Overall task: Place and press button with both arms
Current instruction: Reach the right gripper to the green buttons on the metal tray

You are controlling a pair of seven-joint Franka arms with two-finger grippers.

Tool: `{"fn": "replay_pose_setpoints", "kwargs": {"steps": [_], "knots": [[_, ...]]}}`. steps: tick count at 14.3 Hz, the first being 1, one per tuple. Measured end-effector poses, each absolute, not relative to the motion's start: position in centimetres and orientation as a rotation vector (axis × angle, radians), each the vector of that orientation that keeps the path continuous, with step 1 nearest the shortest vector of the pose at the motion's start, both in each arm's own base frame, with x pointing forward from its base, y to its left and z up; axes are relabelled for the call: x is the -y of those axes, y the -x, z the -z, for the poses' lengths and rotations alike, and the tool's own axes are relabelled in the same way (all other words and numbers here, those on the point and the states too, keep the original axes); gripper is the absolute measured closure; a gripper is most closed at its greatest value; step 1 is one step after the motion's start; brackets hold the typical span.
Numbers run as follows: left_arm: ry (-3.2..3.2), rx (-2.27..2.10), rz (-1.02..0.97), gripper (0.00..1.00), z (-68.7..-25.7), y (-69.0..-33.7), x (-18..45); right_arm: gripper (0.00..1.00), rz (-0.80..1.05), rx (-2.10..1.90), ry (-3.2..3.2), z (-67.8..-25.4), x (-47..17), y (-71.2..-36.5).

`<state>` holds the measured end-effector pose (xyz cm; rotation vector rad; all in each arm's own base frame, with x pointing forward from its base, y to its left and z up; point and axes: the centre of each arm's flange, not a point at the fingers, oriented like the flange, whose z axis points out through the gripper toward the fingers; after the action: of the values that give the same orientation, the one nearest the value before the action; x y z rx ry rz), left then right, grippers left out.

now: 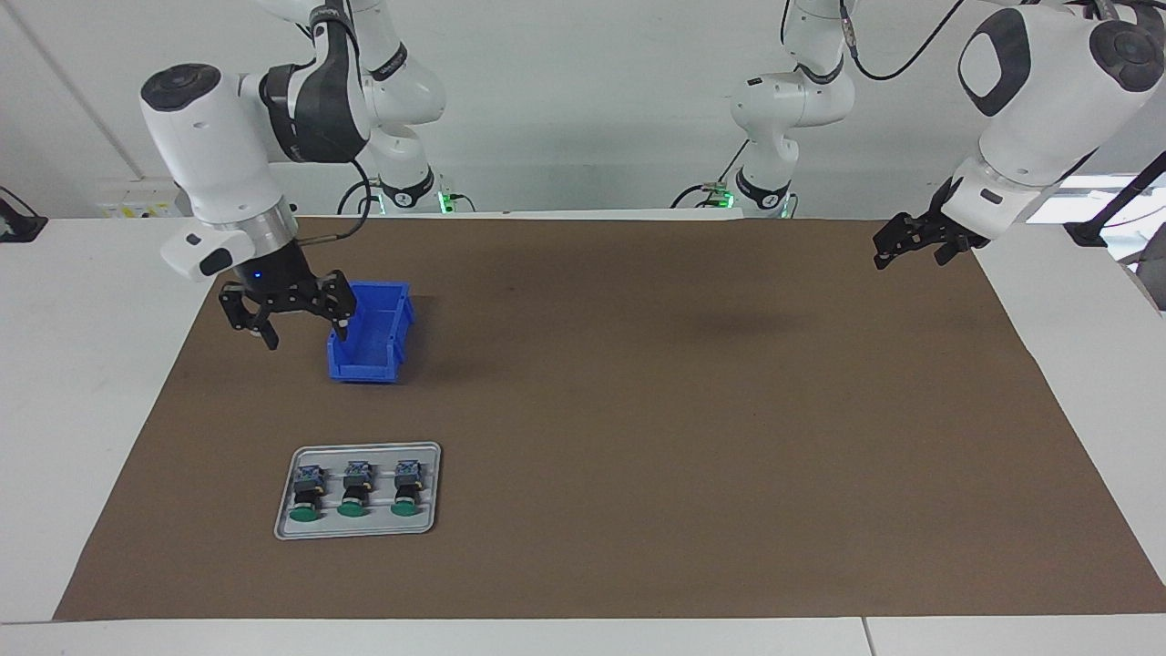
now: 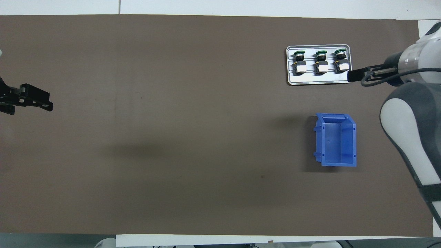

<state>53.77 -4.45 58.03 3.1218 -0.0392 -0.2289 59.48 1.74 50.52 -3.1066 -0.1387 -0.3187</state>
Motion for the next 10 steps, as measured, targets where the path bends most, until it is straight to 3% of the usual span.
{"fn": "replay_pose_setpoints", "kwargs": {"steps": [4, 7, 10], "knots": [[-3.122, 0.039, 0.229, 0.0, -58.0, -53.8, 4.4, 0.06, 0.271, 0.036, 3.088, -44.5, -6.1, -61.6], [-3.122, 0.039, 0.229, 0.0, -58.0, -53.8, 4.4, 0.06, 0.15, -0.005, 3.097, -40.0, -5.0, -62.4], [-3.122, 0.039, 0.229, 0.0, -58.0, -53.8, 4.4, 0.06, 0.073, -0.001, 3.094, -39.1, -3.9, -63.6]]}}
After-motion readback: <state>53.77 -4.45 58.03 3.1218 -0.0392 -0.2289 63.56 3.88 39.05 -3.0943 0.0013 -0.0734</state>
